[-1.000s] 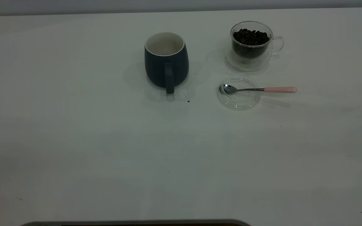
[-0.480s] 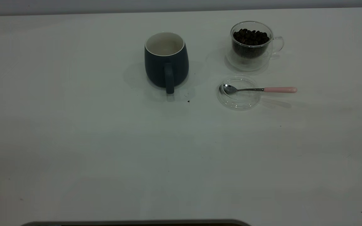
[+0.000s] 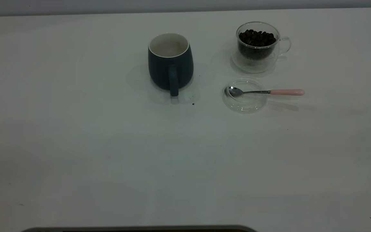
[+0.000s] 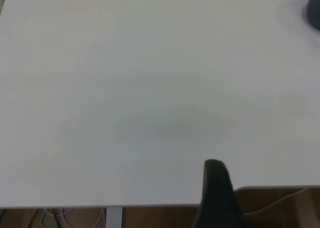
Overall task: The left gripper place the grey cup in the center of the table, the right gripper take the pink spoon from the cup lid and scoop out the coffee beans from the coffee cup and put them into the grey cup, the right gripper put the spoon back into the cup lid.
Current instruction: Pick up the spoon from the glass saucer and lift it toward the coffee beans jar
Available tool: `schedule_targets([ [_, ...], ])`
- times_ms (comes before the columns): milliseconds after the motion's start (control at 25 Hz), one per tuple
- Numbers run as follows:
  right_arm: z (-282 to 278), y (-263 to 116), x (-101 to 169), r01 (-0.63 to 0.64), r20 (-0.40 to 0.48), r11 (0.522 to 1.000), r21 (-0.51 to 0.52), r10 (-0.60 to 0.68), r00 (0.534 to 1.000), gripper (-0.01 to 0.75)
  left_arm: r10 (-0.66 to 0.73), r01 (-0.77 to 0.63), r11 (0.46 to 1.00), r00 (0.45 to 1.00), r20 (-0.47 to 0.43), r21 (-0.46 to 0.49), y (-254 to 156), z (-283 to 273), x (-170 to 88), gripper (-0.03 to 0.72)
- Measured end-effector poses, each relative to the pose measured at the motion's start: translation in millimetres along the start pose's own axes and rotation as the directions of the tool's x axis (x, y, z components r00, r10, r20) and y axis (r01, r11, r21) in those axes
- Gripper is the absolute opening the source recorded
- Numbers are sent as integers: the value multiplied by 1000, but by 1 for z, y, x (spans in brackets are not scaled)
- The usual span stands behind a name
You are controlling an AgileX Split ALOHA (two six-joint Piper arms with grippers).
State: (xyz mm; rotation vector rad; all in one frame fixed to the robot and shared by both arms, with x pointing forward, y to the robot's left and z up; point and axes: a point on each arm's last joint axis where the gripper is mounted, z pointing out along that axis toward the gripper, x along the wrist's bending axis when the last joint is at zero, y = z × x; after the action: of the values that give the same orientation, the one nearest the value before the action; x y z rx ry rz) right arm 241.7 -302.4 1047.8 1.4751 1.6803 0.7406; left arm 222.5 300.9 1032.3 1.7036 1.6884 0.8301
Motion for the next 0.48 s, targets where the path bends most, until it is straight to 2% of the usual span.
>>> schedule_targets([
  [120, 0, 28, -6, 8, 12, 1000, 8, -8, 1000, 524, 0, 0, 1000, 1000, 0, 0, 0, 0, 0, 565],
  [280, 18, 79, -14, -13, -5, 992, 123, 13, 1000, 524, 0, 0, 1000, 1000, 0, 0, 0, 0, 0, 565],
  [480, 71, 128, -11, -65, -114, 955, 290, 102, 988, 524, 1, -1, 1000, 1000, 0, 0, 0, 0, 0, 565],
])
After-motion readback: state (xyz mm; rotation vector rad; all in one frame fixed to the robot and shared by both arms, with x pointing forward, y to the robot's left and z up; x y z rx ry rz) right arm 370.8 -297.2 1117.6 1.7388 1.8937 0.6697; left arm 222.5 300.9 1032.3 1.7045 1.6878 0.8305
